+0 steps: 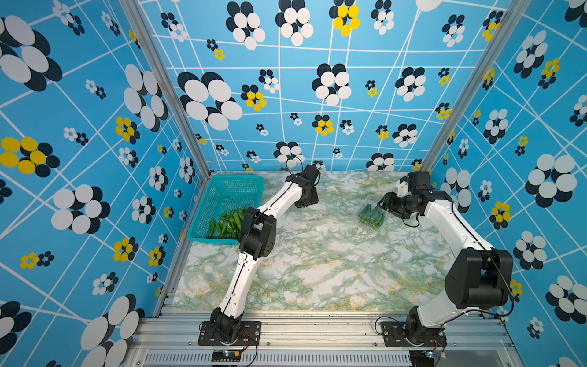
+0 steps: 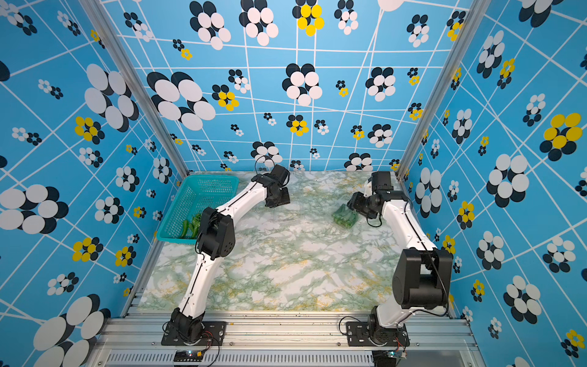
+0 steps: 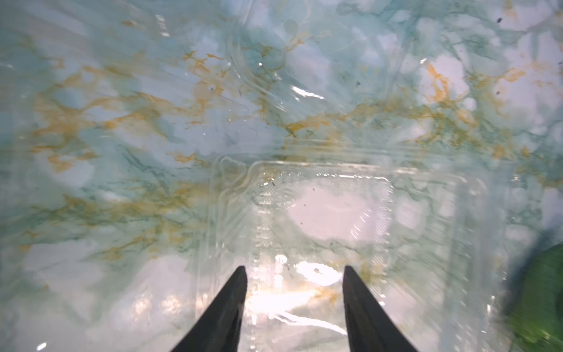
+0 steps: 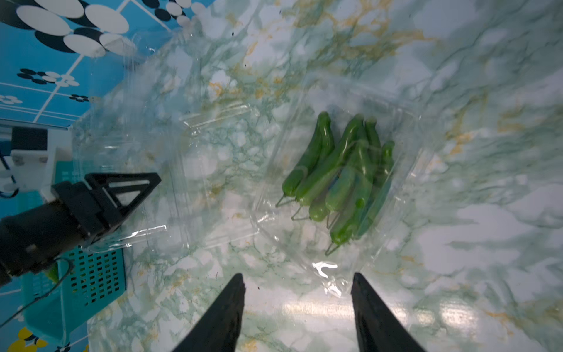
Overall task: Take small green peppers out of containers
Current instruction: Move the packing box to the center of the board.
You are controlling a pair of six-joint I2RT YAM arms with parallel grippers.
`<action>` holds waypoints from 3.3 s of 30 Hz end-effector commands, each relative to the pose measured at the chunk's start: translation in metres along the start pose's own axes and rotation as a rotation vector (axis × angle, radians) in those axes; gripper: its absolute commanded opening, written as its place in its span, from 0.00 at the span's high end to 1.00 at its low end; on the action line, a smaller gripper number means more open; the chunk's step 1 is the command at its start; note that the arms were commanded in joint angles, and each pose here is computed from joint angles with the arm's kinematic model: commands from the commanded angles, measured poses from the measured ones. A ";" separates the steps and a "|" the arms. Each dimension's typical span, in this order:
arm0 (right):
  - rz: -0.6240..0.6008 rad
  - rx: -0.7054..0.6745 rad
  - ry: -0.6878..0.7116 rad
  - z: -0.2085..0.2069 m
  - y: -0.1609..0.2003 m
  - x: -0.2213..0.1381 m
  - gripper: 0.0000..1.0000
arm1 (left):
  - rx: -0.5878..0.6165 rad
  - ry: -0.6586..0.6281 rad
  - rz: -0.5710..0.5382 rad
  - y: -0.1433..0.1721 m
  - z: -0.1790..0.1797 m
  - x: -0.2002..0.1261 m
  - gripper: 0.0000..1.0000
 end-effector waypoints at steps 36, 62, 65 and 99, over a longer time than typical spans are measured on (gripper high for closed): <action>0.291 -0.137 0.190 -0.079 -0.035 0.133 0.43 | 0.311 0.367 0.400 0.237 -0.124 -0.056 0.52; 0.363 -0.061 0.218 -0.078 0.056 0.078 0.44 | 0.427 0.395 0.548 0.326 -0.083 -0.078 0.62; 0.370 -0.063 0.217 -0.076 0.058 0.081 0.44 | 0.424 0.414 0.557 0.335 -0.091 -0.076 0.61; 0.467 0.010 0.162 -0.050 0.119 0.058 0.44 | 0.191 0.335 0.424 0.272 -0.082 -0.012 0.58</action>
Point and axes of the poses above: each gripper's point midway between its finger pads, its own x axis out along the fingers, its own z axis along the line the jaws close on, y = z × x, the point moved 1 cm from there along -x, back along the fingers, and after that the axes turned 10 degrees about -x, right-handed, at the moved point
